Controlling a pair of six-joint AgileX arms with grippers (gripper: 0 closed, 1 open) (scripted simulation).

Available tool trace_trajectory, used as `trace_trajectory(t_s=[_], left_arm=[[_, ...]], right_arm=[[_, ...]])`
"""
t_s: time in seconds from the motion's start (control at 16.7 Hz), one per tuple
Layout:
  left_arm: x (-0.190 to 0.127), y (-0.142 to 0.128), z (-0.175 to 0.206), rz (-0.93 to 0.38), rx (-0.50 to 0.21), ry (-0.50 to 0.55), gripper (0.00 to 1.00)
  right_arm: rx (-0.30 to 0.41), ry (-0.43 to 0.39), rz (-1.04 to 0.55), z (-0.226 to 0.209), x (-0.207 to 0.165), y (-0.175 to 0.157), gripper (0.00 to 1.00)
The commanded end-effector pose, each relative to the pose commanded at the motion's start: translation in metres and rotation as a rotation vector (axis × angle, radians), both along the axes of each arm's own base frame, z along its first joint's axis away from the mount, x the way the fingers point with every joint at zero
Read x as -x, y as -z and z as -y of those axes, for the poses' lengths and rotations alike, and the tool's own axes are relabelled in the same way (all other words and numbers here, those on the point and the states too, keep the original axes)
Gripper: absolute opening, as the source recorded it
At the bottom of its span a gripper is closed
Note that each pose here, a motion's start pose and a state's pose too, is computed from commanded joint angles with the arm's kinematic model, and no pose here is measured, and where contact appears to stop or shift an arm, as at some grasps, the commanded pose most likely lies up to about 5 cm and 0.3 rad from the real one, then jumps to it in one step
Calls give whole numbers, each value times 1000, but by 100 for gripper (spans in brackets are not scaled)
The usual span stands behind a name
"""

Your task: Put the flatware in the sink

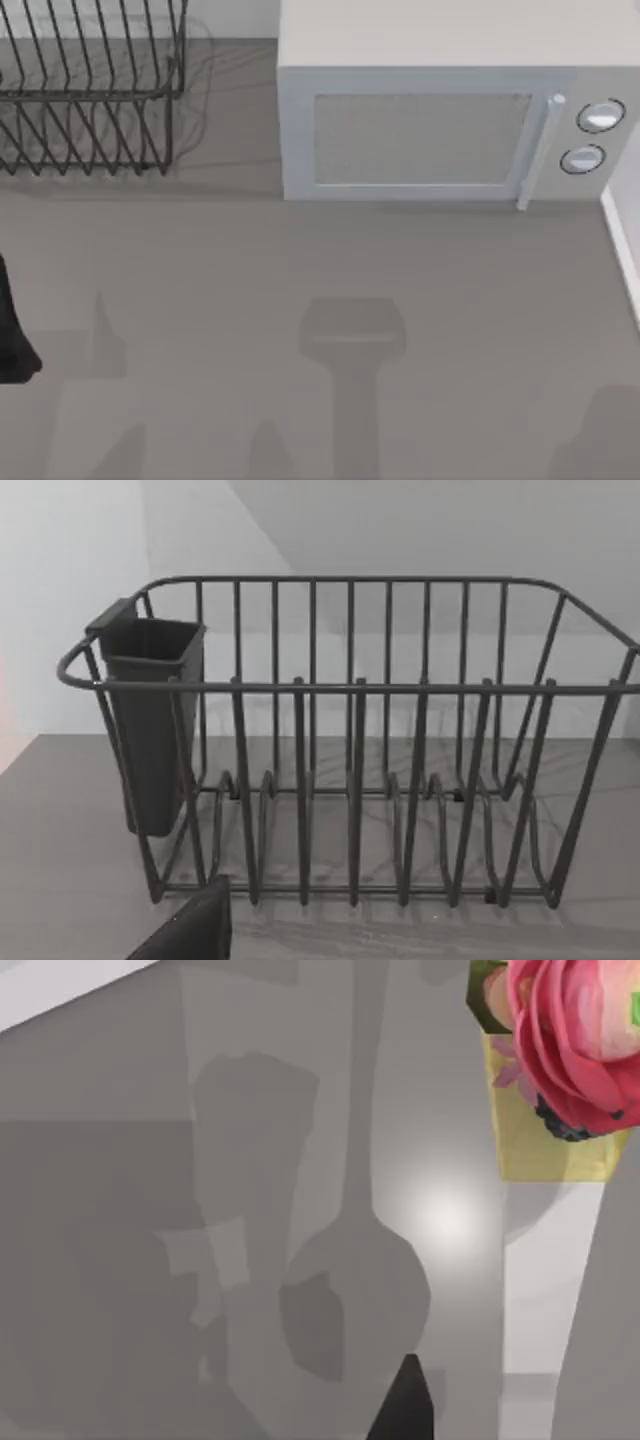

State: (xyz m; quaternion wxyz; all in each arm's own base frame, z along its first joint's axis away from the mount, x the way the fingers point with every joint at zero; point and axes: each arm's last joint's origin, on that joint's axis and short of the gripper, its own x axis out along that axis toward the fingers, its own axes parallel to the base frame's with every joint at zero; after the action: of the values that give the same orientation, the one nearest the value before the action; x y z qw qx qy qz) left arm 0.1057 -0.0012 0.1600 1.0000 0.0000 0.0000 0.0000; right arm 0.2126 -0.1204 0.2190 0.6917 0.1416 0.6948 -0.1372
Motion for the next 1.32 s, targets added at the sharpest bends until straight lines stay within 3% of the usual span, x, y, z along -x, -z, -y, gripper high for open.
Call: trace_trajectory(t_s=[0.18,0.48,0.84,1.32], left_arm=[[0,0,0,0,0,0,100],[0,0,0,0,0,0,100],[0,0,0,0,0,0,100],[0,0,0,0,0,0,100]], right_arm=[[-16,1,-37,10,-39,-9,0],[-14,-1,-54,21,-136,-25,0],[7,-1,-6,0,-238,-18,0],[18,-5,31,-47,-286,15,0]])
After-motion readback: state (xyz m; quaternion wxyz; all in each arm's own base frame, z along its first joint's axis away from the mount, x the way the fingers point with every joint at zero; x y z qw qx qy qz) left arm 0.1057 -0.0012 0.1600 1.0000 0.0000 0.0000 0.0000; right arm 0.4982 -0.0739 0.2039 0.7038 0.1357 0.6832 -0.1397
